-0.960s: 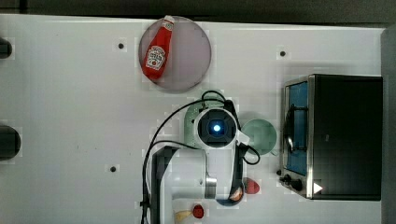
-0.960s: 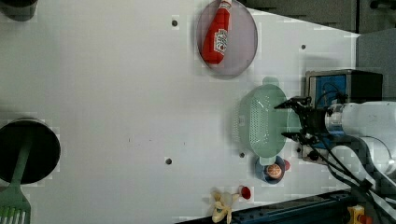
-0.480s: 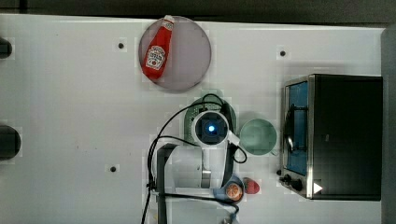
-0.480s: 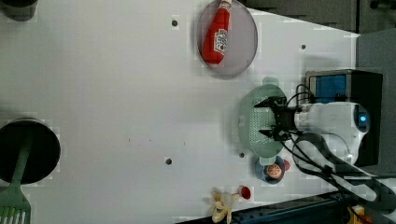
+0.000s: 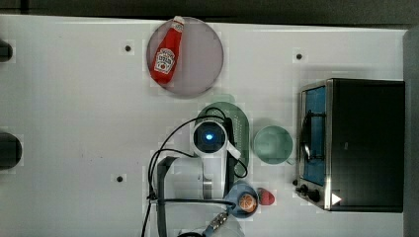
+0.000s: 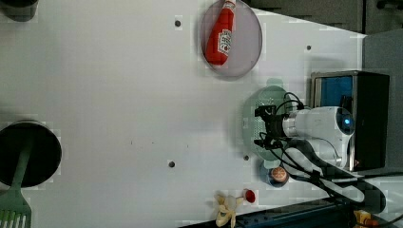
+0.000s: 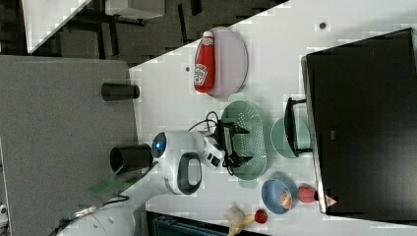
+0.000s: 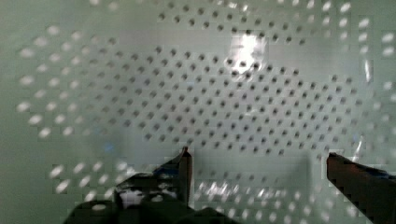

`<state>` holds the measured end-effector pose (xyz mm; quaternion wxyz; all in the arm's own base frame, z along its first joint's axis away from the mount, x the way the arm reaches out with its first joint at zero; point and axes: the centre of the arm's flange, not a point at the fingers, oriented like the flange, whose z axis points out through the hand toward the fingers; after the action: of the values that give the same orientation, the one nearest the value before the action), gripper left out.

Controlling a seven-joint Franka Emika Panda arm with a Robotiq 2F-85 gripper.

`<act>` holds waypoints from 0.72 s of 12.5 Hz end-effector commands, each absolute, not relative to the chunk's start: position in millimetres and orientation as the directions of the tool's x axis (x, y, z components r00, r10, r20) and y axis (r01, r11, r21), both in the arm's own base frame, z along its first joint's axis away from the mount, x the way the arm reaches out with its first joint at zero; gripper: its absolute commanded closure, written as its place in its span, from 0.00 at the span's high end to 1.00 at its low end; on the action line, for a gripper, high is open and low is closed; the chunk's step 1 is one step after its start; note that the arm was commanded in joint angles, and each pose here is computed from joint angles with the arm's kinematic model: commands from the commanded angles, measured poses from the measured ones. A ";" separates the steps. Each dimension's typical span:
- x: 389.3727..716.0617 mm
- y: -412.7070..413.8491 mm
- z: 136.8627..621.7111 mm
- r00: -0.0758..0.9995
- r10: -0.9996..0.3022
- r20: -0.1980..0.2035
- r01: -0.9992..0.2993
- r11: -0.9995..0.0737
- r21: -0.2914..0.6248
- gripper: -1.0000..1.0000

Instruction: Drag strainer right to left.

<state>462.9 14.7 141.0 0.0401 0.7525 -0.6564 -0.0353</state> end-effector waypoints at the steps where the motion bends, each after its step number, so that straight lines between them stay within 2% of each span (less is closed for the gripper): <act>1: 476.6 62.1 159.0 0.127 -0.992 -0.002 -0.991 -0.127 0.032 1.00; 9: 456.9 158.3 155.0 0.090 -0.996 -0.009 -0.995 -0.090 0.045 1.00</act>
<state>469.2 139.3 163.8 0.0044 0.7590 -0.6510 -0.0126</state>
